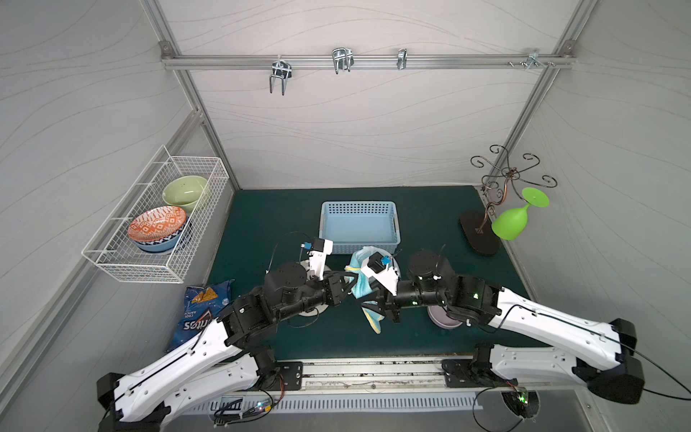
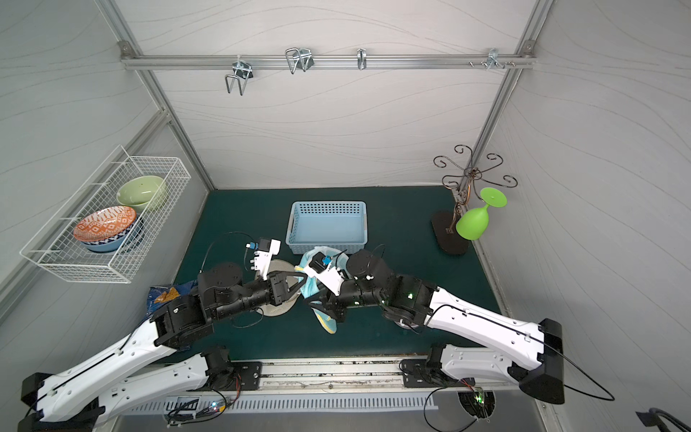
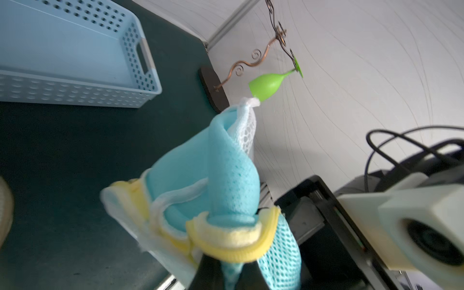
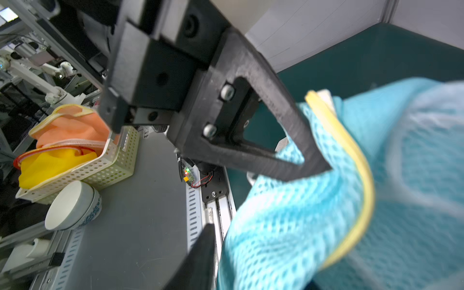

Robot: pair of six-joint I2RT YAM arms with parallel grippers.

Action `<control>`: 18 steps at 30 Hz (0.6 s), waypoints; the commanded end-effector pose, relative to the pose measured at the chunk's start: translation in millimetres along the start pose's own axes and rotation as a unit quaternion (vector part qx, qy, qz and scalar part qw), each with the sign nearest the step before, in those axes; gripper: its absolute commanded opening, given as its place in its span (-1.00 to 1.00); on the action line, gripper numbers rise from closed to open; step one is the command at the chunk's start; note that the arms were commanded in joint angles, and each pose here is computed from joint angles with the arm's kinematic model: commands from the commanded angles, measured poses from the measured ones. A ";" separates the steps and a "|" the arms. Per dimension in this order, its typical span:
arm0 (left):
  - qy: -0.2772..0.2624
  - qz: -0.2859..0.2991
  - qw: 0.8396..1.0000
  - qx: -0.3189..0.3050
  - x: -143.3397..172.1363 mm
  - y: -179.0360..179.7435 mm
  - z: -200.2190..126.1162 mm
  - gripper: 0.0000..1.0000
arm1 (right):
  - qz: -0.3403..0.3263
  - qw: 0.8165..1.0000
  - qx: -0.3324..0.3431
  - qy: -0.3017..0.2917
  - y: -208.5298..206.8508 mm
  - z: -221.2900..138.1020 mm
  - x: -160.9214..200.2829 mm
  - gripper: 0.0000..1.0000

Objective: Turn the laundry bag inside out
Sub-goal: Turn over the laundry bag.

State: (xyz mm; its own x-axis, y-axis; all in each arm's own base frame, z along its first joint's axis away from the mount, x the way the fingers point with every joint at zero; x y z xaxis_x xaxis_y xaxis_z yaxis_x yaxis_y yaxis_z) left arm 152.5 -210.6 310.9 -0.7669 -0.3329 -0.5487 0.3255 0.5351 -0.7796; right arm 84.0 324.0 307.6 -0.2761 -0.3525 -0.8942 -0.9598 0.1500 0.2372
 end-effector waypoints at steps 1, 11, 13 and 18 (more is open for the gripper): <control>-0.080 -0.019 0.997 -0.013 -27.4 -2.3 -21.4 -1.00 | 0.026 0.997 0.070 -0.029 -17.3 -6.9 -3.2 0.23; -0.128 -0.022 0.991 -0.040 -36.9 10.7 -32.9 -1.00 | 0.029 0.997 0.055 -0.050 -11.8 5.0 4.6 0.15; -0.142 -0.027 0.989 -0.041 -38.8 13.9 -35.5 -1.00 | 0.023 0.997 0.028 -0.063 -2.9 5.1 1.4 -0.03; -0.170 -0.030 0.985 -0.024 -47.2 8.5 -41.9 -1.00 | 0.029 0.998 -0.017 -0.052 4.8 20.6 7.8 -0.18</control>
State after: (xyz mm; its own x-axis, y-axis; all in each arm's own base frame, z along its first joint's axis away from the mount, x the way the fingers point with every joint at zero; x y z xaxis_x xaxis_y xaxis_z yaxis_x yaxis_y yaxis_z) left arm 163.4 -162.9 311.1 -0.6292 -0.5084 -0.5879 0.2132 0.6145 -0.7596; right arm 86.6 331.5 285.7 -0.3367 -0.2774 -0.8998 -0.9345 0.2158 0.2831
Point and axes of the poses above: each gripper's point midway between its finger pads, its own z axis out along the fingers, its own y axis along the line the jaws close on, x = y × z, the point moved 3 cm from there along -z, back along the fingers, and after that the axes turned 2 degrees about -z, right-handed, at the moved point
